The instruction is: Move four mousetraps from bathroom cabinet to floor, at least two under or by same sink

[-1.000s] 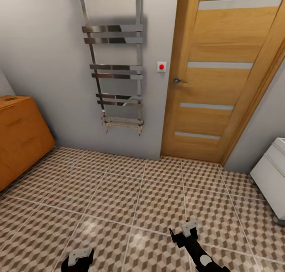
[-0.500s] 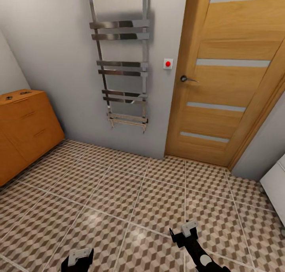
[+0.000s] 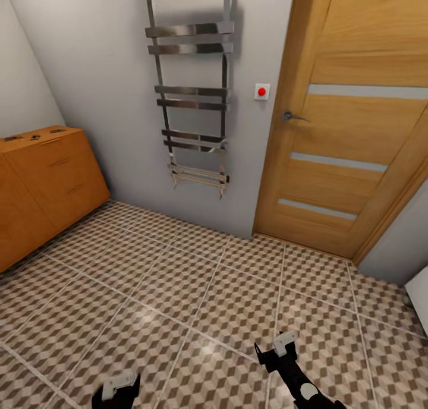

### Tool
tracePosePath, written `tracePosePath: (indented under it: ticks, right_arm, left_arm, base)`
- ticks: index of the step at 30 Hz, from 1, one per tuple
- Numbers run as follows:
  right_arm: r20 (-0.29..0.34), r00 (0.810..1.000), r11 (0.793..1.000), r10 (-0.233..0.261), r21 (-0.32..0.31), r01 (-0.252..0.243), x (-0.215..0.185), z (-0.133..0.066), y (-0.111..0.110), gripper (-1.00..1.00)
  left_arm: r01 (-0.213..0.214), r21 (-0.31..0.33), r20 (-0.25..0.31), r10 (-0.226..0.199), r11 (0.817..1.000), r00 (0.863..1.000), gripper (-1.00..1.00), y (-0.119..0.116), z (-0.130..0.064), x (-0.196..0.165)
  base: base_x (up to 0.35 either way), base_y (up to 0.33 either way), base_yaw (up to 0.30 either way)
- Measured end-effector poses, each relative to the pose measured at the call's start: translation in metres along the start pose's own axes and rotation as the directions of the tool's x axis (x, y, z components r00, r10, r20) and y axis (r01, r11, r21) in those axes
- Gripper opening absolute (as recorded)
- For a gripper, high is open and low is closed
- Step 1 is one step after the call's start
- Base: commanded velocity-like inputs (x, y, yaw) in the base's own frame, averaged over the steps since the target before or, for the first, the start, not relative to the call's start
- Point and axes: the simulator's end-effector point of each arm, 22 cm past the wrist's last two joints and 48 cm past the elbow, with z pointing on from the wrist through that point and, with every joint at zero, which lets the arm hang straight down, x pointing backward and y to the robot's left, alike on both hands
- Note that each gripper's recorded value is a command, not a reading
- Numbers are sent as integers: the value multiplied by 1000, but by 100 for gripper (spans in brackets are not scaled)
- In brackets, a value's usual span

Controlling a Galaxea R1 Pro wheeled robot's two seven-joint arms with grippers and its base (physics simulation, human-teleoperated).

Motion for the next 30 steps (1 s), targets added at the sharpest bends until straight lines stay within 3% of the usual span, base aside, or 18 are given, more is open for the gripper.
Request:
tracePosePath:
  ticks: [19, 30]
  right_arm:
    - [-21, 1000, 1000, 4, -6, -4, 12, 1, 3, 100]
    - [-34, 999, 1000, 6, -9, -7, 18, 2, 5, 100]
  left_arm:
    - [-2, -3, -22, 2, 1000, 1000, 100, 1, 0, 11]
    - [-3, -5, -33, 3, 1000, 999, 100, 2, 0, 17]
  base:
    - [140, -269, 195]
    - [268, -47, 195]
